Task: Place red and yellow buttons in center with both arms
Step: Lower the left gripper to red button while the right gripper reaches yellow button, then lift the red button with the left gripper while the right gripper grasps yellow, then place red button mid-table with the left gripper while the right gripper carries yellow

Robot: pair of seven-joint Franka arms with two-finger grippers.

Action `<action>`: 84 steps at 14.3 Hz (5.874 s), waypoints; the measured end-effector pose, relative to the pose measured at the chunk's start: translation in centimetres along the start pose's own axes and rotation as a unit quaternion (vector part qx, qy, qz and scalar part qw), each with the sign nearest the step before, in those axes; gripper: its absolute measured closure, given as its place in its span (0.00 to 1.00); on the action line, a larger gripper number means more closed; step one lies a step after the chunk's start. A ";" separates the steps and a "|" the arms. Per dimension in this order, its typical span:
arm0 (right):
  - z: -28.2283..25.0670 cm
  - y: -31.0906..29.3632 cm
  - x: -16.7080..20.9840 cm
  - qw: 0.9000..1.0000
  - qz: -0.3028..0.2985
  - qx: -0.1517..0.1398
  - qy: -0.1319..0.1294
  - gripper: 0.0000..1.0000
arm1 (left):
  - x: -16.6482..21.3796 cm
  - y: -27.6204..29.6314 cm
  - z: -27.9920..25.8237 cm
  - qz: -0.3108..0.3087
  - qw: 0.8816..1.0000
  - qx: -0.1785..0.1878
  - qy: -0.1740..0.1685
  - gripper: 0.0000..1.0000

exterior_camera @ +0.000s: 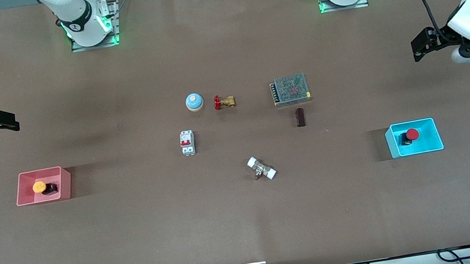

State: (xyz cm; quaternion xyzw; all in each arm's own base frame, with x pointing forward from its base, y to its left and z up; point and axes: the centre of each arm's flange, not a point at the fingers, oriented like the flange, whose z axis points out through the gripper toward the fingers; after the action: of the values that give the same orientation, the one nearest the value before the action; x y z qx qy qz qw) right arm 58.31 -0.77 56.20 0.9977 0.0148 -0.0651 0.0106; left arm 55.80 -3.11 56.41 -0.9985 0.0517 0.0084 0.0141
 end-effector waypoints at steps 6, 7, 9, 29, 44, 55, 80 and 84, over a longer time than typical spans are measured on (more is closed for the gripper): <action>0.0 0.0 0.1 1.000 0.000 0.000 0.001 0.00 | 0.0 0.0 0.0 0.000 1.000 0.000 0.000 0.00; 0.1 0.2 0.2 1.000 0.001 0.000 0.002 0.00 | 0.0 0.0 0.0 0.000 1.000 0.000 0.000 0.00; 0.8 1.2 0.4 1.000 0.008 0.001 0.002 0.00 | 0.0 0.0 0.0 0.000 1.000 0.000 0.000 0.00; 24.4 9.6 7.8 0.995 -0.021 -0.051 0.080 0.00 | 11.8 -6.4 23.0 -0.049 0.998 -0.011 -0.033 0.00; 33.0 11.0 9.0 0.996 -0.033 -0.050 0.069 0.00 | 10.1 -8.0 35.2 -0.043 0.999 -0.009 -0.015 0.31; 33.8 11.1 9.1 0.996 -0.034 -0.049 0.070 0.45 | 12.9 -5.6 22.2 -0.027 1.000 -0.010 -0.006 0.64; 30.7 -15.1 6.9 0.999 -0.036 -0.007 0.017 0.59 | 13.6 25.0 35.1 -0.198 0.980 -0.014 -0.004 0.09; 32.7 -15.4 7.1 0.999 -0.038 -0.003 0.010 0.59 | 14.5 24.5 29.4 -0.160 0.987 -0.013 0.009 0.00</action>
State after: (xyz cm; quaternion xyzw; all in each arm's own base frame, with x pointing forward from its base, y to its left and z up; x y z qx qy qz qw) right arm 60.63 14.10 22.55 0.9970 0.0525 -0.0552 0.0113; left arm 67.23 -28.07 26.13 -0.9940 -0.1092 -0.0022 0.0017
